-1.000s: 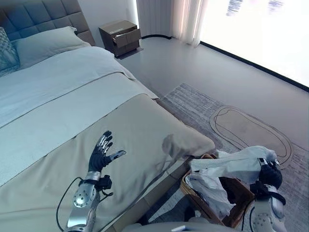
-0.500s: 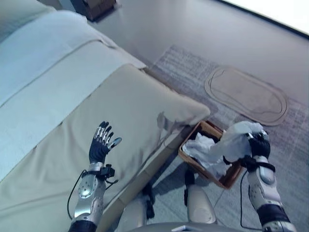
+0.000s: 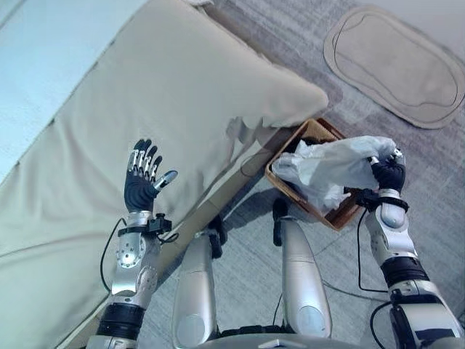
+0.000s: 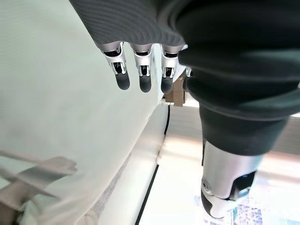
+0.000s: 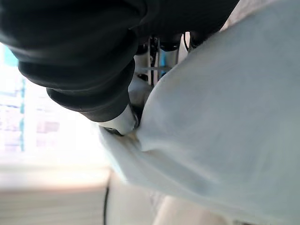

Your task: Pick up clothes into the bucket

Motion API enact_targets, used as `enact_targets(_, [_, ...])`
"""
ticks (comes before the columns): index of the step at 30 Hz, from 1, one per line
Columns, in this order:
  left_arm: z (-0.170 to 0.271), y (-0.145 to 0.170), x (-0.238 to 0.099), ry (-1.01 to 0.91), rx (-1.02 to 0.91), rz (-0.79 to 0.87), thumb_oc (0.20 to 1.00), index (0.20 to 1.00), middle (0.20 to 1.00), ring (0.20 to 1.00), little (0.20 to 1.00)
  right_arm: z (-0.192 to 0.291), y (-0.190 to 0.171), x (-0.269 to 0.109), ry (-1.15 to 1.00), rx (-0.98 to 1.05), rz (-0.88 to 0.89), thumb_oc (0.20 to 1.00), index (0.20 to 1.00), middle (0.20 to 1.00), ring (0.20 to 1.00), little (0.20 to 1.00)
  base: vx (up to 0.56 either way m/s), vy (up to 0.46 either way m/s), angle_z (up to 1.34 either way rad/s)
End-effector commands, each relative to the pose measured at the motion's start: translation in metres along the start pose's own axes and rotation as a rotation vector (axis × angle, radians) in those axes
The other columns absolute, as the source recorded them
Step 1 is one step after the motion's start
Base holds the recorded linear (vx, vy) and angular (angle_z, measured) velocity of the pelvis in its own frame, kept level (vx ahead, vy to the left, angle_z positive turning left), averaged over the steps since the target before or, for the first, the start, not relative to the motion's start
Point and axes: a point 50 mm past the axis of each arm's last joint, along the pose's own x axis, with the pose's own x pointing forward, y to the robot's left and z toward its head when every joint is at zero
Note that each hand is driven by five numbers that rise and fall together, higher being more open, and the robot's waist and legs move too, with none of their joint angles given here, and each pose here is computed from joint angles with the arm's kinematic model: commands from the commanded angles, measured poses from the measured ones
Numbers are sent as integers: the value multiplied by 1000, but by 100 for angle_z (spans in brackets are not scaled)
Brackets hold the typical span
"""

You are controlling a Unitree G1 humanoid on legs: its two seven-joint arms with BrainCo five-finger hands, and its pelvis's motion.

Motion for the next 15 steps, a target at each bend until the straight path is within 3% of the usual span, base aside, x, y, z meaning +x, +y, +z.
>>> enact_targets(1, [21,-5,-2,-123,-26,-17,1000,1000,1000,1000,1000,15,-13,12,-75,-12,-83,200,200,200,200,200,12,38,-3])
enact_targets(7, [25,-8,0,-131,-49,-24,1000,1000,1000,1000,1000,29,-16,29,-95,-14,-129,200,200,200,200,200,-18,52,-2])
enact_targets(15, [33,-17,5,-178,-96,-34,1000,1000,1000,1000,1000,41,-9,54,-79,-232,-153,200,200,200,200,200,-18,49,-14])
